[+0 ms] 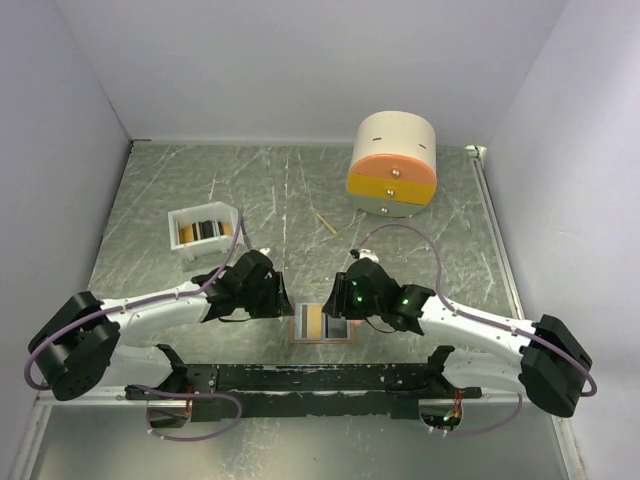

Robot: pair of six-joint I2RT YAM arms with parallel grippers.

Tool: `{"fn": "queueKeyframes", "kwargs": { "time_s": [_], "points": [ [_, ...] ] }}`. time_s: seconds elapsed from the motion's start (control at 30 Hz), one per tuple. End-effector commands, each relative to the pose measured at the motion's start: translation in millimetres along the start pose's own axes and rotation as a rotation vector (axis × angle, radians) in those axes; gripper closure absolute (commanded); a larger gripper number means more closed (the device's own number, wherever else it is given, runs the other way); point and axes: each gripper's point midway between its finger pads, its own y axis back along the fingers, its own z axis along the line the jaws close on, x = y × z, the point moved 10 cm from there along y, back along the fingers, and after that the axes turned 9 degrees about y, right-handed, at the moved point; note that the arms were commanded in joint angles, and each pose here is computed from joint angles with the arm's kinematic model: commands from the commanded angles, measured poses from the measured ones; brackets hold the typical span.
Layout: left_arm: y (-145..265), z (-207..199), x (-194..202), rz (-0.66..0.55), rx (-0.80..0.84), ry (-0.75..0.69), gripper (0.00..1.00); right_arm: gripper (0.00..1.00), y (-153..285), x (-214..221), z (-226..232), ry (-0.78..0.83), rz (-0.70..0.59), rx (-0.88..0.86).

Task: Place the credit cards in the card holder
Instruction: Insert the credit card into the card holder, then close the card holder at the center of the board.

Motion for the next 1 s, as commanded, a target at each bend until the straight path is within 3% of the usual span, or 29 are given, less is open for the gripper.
{"fn": "queueKeyframes", "kwargs": {
  "time_s": [0.0, 0.33, 0.97],
  "points": [
    [-2, 0, -1, -0.007, -0.016, -0.025, 0.42, 0.57, 18, 3, -17, 0.020, 0.032, 0.218],
    [-21, -2, 2, 0.046, 0.047, -0.031, 0.36, 0.54, 29, 2, -34, 0.051, 0.070, 0.425],
    [-33, -4, -2, 0.051, -0.007, -0.030, 0.33, 0.49, 12, 13, -53, 0.031, 0.117, 0.382]
  ]
}}
